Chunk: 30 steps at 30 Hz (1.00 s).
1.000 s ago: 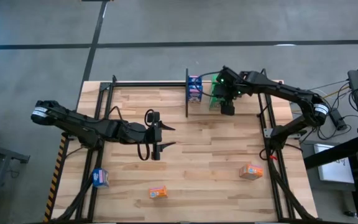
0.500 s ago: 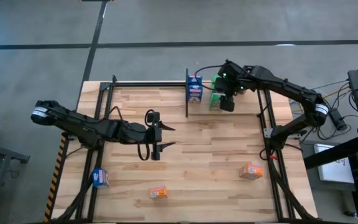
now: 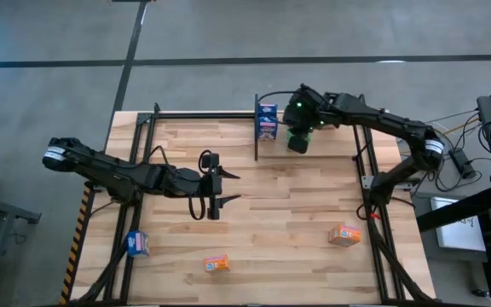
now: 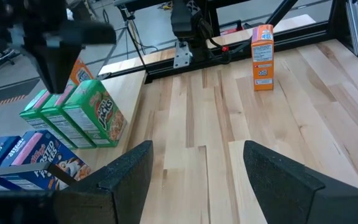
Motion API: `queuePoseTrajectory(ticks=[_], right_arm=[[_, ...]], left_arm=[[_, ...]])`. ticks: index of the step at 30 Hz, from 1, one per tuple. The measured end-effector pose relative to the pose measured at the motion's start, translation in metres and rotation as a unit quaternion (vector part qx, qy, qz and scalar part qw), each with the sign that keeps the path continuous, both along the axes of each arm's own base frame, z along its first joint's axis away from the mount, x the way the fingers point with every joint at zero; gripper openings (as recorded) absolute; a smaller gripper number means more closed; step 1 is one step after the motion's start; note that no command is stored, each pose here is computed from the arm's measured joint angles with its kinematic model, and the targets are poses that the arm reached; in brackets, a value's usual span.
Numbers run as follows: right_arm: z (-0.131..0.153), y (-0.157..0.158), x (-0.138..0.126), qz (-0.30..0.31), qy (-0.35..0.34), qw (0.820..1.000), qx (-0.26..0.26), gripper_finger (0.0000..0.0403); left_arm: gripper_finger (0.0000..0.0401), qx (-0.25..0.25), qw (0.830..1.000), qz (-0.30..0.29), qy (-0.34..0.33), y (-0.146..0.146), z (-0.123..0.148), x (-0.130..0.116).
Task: Stack cereal on shelf
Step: Put the green cereal box on the shelf aligned with the other green cereal box on the shelf
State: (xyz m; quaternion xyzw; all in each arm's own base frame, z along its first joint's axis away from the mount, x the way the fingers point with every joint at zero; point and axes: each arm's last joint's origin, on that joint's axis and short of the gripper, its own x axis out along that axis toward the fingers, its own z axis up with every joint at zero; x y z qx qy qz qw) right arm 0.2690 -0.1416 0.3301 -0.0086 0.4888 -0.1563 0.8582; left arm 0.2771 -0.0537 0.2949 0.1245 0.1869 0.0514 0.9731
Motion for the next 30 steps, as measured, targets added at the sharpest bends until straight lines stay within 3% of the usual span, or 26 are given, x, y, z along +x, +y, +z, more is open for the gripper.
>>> queuePoseTrajectory(ticks=[4, 14, 30], right_arm=[[-0.015, -0.006, 0.011, 0.006, 0.020, 1.000, 0.006, 0.0013], [-0.040, -0.015, 0.023, 0.006, 0.095, 0.995, -0.006, 0.0009], [-0.022, -0.006, 0.011, -0.011, 0.073, 0.997, -0.004, 0.0009]], left_arm=[[0.0233, 0.000, 1.000, 0.000, 0.002, 0.000, 0.000, 0.000], [0.0233, -0.002, 1.000, 0.000, 0.002, 0.000, 0.000, 0.000], [0.0233, -0.002, 1.000, 0.000, 0.005, 0.000, -0.001, 0.000]])
